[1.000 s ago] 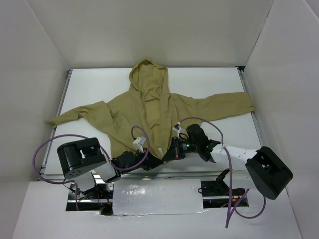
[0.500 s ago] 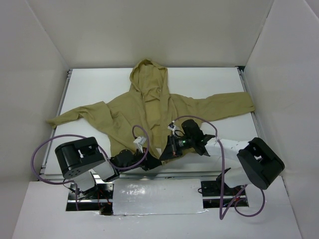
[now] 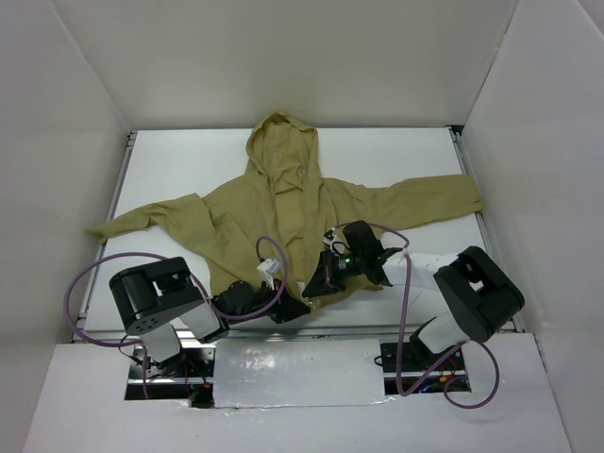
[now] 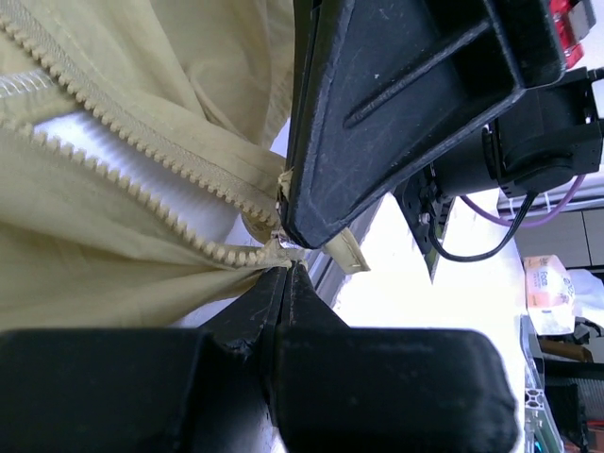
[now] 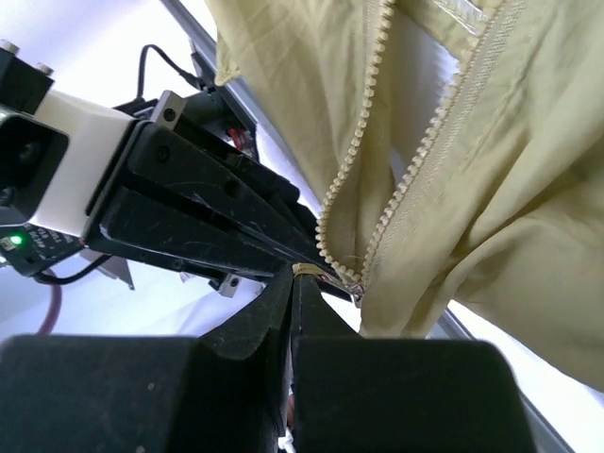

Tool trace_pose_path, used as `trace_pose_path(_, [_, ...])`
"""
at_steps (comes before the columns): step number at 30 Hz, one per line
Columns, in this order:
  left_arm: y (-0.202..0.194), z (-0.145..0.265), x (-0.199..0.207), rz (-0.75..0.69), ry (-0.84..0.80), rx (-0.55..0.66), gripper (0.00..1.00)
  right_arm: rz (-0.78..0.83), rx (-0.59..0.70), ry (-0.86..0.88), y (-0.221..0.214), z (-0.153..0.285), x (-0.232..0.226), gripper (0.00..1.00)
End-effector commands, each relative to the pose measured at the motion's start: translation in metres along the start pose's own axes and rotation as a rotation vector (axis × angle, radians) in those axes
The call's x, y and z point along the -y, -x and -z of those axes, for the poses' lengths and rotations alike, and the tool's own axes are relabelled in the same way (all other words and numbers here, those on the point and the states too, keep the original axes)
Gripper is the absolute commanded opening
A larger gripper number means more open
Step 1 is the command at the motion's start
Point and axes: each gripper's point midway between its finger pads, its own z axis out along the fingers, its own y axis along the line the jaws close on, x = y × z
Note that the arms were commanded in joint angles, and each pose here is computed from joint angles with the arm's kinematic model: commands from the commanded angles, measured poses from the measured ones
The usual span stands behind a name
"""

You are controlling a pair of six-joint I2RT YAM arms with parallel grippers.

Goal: Zip up the jacket

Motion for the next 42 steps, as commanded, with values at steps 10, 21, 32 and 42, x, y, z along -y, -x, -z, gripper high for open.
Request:
trace_pose_path(10, [0.003,0.005,0.06,-0.12,-0.284,-0.007,0.0,0.073,0.163,0.212,0.065,0.012,-0.083,0.0])
trace_pose_path(21, [0.016,0.02,0.058,-0.154,-0.235,0.033,0.0,0.1,-0.052,0.339,0.017,0.022,-0.086,0.0])
trace_pose_path(32, [0.036,0.024,0.044,-0.159,-0.059,0.091,0.0,0.047,0.045,0.26,0.038,0.006,-0.061,0.0])
trace_pose_path(42, [0.05,0.039,0.016,0.103,0.21,0.263,0.51,0.089,0.077,0.324,0.034,0.016,-0.073,0.0])
